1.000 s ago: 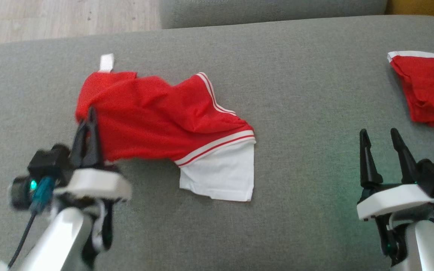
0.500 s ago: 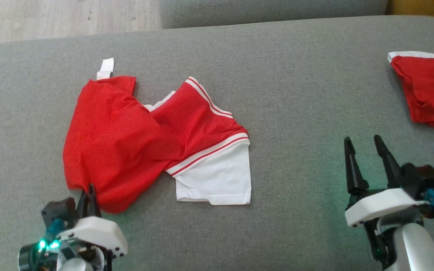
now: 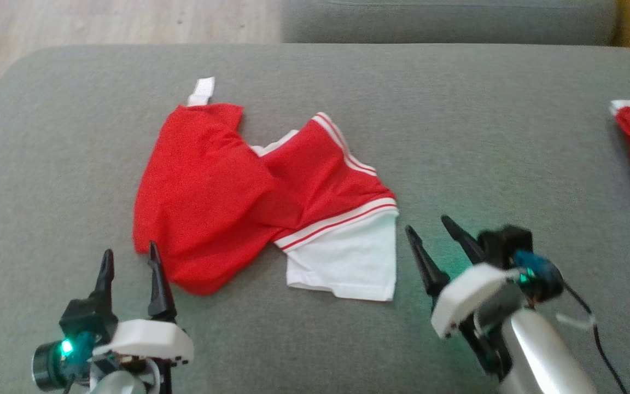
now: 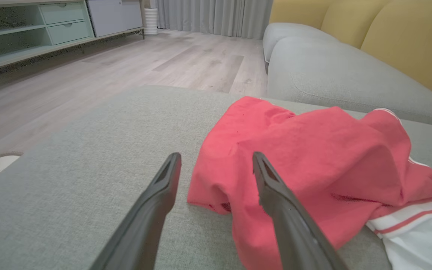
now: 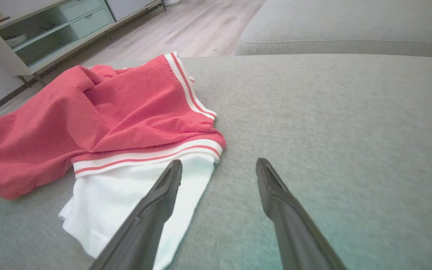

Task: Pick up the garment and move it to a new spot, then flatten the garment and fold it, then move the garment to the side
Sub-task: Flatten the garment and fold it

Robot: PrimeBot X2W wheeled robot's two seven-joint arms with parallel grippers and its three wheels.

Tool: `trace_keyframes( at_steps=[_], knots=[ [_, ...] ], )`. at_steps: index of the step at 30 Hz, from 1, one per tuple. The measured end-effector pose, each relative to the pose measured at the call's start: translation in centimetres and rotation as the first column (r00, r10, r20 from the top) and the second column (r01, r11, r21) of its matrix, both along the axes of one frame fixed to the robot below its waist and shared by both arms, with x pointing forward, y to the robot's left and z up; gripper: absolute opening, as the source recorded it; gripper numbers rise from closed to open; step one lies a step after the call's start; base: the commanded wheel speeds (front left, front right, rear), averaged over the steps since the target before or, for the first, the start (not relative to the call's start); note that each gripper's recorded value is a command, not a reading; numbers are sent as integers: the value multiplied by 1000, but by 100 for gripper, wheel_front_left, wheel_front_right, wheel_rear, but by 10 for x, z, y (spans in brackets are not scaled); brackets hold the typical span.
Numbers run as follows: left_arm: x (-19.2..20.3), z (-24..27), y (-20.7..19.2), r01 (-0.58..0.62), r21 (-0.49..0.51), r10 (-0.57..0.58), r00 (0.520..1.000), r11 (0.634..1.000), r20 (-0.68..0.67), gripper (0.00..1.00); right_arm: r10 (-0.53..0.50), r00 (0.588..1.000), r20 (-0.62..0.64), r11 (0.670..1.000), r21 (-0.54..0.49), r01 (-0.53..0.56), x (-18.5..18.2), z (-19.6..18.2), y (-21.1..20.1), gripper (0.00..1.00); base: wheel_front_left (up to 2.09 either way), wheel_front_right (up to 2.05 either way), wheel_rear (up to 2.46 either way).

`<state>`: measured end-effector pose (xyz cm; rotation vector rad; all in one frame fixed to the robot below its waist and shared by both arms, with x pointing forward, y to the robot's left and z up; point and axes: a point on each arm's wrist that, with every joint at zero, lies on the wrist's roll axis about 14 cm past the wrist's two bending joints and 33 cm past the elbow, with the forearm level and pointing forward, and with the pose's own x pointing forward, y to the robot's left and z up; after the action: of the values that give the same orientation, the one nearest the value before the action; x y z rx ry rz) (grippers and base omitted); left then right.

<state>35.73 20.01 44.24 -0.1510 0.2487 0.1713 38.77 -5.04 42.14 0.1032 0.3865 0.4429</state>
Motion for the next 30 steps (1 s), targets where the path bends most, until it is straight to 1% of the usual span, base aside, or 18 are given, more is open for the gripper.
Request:
trace_keyframes(
  at_steps=[2,5,8,13,14,15,16,17,20,24,27,30],
  knots=[
    [-3,4,3,-17,-6,17,1000,1000,17,100,45,999,-17,999,-12,-45,10,-1,14,100,0,0,0],
    [-8,8,6,-43,-11,43,998,999,39,100,84,995,-46,996,-37,-86,28,-4,27,100,0,0,0],
    [-12,8,10,-65,-14,65,997,998,42,100,121,987,-104,987,-94,-131,41,-16,36,100,0,0,0],
    [-17,8,16,-106,-24,107,993,994,47,100,173,958,-227,965,-158,-211,41,-45,50,100,0,0,0],
    [-17,8,18,-112,-23,113,992,993,47,100,177,955,-239,962,-161,-219,42,-48,51,81,0,0,0],
    [-18,8,19,-117,-22,118,992,993,47,100,183,953,-240,960,-164,-226,45,-48,54,38,0,0,0],
    [-17,8,20,-119,-21,120,992,993,46,100,187,953,-238,959,-166,-229,48,-47,55,15,0,0,0],
    [-16,7,21,-121,-19,122,991,992,47,100,191,954,-233,958,-170,-233,53,-45,57,0,0,0,0],
    [-13,8,21,-123,-18,124,991,992,54,100,161,965,-206,967,-162,-196,62,-40,50,0,0,0,0],
    [-6,7,13,-96,-23,97,994,995,54,100,45,986,-159,986,-153,-69,78,-34,14,0,0,0,0],
    [0,6,6,-71,-26,73,996,997,54,100,-52,989,-139,986,-162,30,87,-30,-21,0,0,0,0],
    [6,4,-2,-45,-29,46,998,999,53,100,-154,981,-116,977,-166,133,94,-24,-60,0,0,0,0]
  ],
)
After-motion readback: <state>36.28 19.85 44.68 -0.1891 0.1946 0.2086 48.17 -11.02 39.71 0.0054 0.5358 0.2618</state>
